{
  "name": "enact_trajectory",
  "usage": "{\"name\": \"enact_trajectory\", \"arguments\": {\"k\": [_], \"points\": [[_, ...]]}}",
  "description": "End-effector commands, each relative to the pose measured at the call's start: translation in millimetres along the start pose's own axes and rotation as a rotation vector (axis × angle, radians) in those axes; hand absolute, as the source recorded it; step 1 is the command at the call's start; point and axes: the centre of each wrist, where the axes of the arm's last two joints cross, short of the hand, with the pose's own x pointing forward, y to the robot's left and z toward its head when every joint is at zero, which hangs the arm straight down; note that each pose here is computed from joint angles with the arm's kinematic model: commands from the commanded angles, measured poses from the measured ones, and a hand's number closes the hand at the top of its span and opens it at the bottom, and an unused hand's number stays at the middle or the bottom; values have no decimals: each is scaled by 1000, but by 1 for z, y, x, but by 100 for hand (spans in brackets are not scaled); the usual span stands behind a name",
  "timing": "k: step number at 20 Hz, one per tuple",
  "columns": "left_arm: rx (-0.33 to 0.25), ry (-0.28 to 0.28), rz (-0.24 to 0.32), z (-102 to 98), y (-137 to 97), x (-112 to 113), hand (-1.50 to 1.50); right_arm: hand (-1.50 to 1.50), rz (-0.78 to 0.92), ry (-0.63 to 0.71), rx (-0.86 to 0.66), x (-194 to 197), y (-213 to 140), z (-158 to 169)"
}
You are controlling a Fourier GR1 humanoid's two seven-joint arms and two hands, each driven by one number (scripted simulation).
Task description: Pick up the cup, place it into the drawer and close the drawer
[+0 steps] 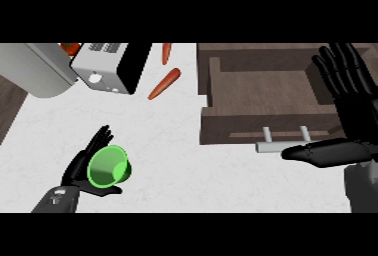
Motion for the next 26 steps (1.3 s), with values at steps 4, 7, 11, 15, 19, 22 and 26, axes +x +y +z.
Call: {"name": "enact_trajectory", "arguments": {"k": [4,7,11,15,19,22,26], "points": [[-83,-106,105,2,-14,-9,-150,-150,3,4,2,5,6,-6],[-116,-107,138,-2,-9,-5,-150,-150,4,2,-13,-6,-7,1],[-176,-113,233,-9,-27,-9,150,-150,5,7,12,-2,0,0],[-141,-285,143,-34,-36,4,150,-150,7,20,-7,2,-8,6],[-6,-339,-62,-19,-28,0,150,-150,21,18,8,7,-1,6],[188,-375,-76,-35,-46,1,150,-150,7,12,-14,7,-14,0],[532,-367,-103,-45,-38,10,150,-150,0,10,-6,10,-3,3]]}}
